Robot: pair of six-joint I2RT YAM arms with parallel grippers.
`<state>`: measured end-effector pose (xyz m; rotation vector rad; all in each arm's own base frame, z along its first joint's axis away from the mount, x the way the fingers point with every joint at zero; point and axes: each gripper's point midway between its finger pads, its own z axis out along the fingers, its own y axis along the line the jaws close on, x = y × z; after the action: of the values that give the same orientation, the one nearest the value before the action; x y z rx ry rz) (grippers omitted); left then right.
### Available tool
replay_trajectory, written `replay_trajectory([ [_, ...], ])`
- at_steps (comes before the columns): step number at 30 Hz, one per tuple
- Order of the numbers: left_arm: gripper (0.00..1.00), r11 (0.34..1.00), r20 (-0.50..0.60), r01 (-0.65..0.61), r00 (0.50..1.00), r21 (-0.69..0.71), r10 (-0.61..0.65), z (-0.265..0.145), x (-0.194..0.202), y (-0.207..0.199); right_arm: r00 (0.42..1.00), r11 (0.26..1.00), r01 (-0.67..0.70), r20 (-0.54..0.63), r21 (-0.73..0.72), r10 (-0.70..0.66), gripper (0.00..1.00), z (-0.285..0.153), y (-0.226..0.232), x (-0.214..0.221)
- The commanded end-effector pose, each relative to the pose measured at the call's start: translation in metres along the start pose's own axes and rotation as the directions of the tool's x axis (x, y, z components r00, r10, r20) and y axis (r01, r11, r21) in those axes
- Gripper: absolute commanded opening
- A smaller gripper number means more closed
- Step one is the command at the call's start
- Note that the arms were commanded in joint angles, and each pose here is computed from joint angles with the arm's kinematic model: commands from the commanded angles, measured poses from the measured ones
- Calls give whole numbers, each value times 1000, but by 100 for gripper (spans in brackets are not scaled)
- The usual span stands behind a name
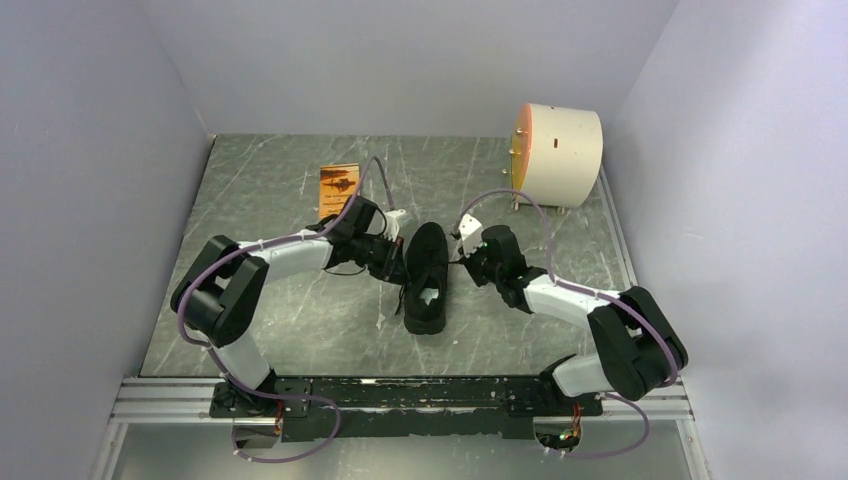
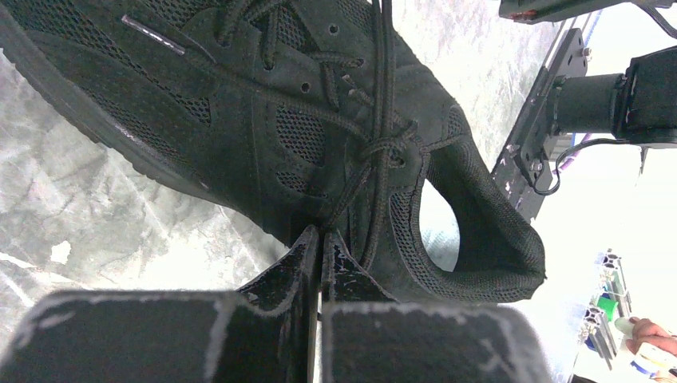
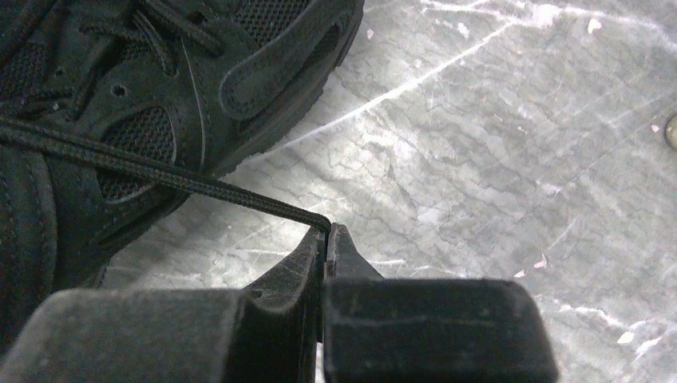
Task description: Tie the shoes
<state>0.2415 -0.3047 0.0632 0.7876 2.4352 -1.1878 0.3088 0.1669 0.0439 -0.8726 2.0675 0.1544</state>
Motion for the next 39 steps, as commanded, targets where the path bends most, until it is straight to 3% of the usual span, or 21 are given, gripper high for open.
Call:
replay_trajectory([
  [1, 5, 990, -112, 90, 988, -107, -102, -1, 51, 23, 999, 998, -25, -26, 62, 27, 0, -4, -15, 20],
  [8, 5, 989, -124, 105, 985, -102, -117, 2, 61, 26, 1000, 999, -16, -1, 28, 16, 0, -7, -8, 27],
  [14, 6, 986, -96, 61, 992, -155, -77, -6, 41, 27, 999, 1000, -7, 50, -9, 8, 0, -13, -2, 16],
  [17, 32, 963, -24, 24, 999, -269, -31, -28, 21, 31, 986, 992, -13, 166, -123, 33, 4, -21, 14, -13],
  [20, 53, 926, 59, 2, 998, -377, 22, -59, 6, 31, 977, 979, -31, 202, -202, 73, 47, -34, 25, -34],
  [22, 72, 894, 93, 12, 995, -448, 33, -80, 1, 32, 969, 975, -85, 212, -206, 129, 95, -48, 23, -49],
  [23, 80, 875, 109, 20, 993, -483, 37, -90, -1, 32, 964, 973, -96, 225, -211, 144, 99, -57, 23, -57],
  [25, 89, 835, 156, 50, 987, -548, 44, -114, -9, 29, 945, 971, -124, 273, -202, 178, 100, -81, 19, -78],
  [30, 91, 762, 347, 156, 933, -628, 95, -186, -51, -4, 860, 922, -379, 338, -79, 382, 100, -151, -15, -118],
  [35, 90, 802, 538, 138, 805, -581, 251, -273, -127, -88, 773, 842, -539, 378, -31, 509, 100, -238, -38, -161],
  [39, 88, 839, 619, 88, 716, -537, 321, -322, -145, -141, 687, 755, -655, 435, 24, 582, 100, -295, -57, -174],
])
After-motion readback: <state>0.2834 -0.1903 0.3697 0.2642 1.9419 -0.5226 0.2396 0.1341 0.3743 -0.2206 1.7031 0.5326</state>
